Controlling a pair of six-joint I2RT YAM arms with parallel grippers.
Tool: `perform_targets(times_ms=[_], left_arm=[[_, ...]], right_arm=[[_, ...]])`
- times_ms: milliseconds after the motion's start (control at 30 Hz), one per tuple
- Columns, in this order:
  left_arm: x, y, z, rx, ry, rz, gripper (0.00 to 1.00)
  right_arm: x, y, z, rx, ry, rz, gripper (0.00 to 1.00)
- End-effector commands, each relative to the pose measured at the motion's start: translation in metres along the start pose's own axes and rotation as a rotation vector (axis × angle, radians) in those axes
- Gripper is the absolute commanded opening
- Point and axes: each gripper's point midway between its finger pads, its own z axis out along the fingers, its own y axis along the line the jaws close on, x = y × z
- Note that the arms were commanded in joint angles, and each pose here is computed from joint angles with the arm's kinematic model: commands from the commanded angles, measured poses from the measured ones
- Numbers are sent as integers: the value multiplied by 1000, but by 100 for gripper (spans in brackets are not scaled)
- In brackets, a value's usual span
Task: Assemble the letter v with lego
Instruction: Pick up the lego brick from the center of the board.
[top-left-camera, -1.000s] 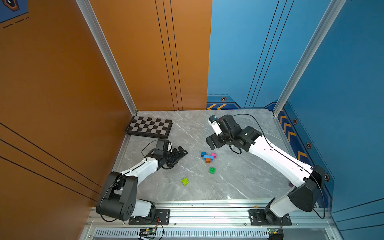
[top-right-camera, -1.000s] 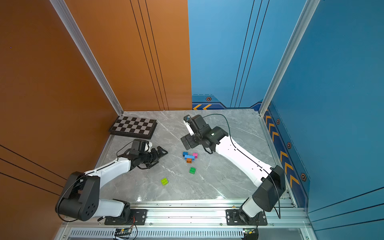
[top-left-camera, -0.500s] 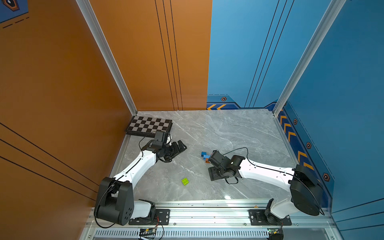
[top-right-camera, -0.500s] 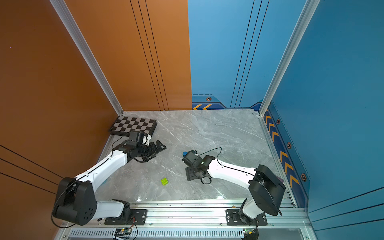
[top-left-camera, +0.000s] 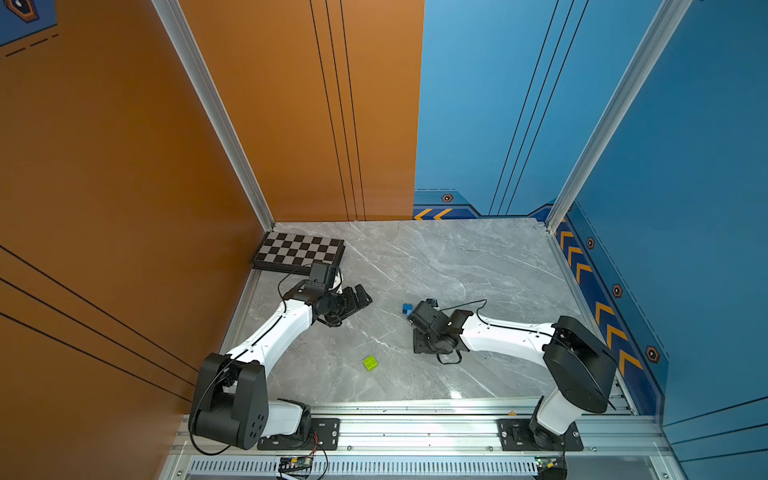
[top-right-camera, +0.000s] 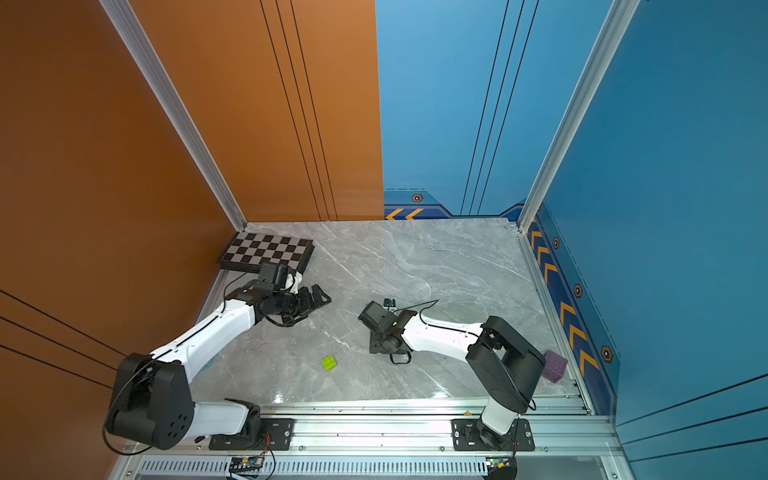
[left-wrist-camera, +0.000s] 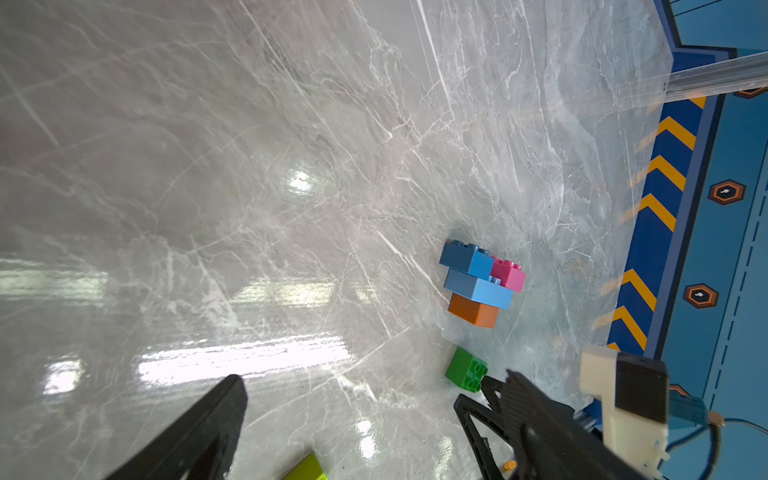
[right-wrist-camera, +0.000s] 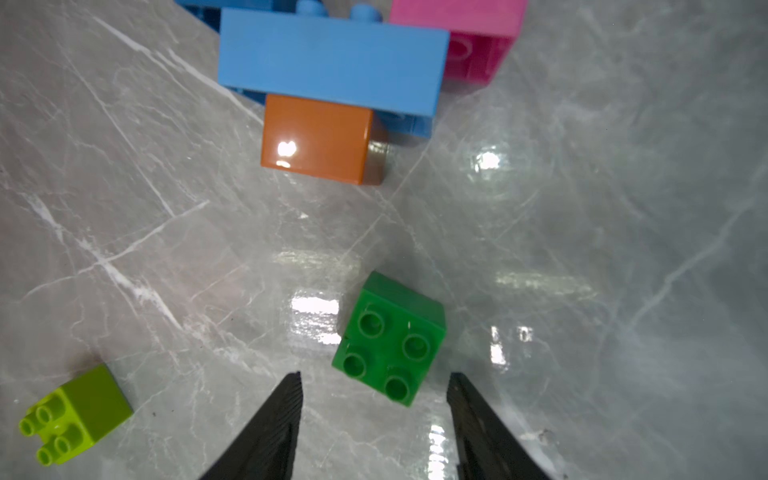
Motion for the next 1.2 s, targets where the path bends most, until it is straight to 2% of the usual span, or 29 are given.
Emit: perform_targets(times_ms=[0,233,500,600,767,867,933,1033,1100,1167], left_arm=[[-4,4,-2,-26,-1,10,98],[-2,5,1,-29,10,6,98],[-1,2,0,-20,13,4,98],[-1,2,0,-19,11,5,98],[-1,1,-1,-18,10,2,98],[-1,1,-1,-16,12,0,98],[-1,1,-2,-13,9,-1,98],[-1,-3,-2,6,19,-11,99],[0,-11,-3,41,38,-14,99],[0,-22,-5,87,60,-17,99]], right_arm=[[-11,-2,3,37,-28,28,51],[-10,-12,9,129,-4,-19,36],[-5,-21,15,199,50,-111,35],[-4,-24,16,223,67,-131,40],[-8,-26,14,233,57,-145,42],[-12,-25,10,233,42,-156,38],[-15,-22,6,218,32,-185,36],[-28,-10,-6,163,-6,-265,27],[-42,3,-20,82,-65,-343,19],[-56,29,-44,-90,-192,-496,13]])
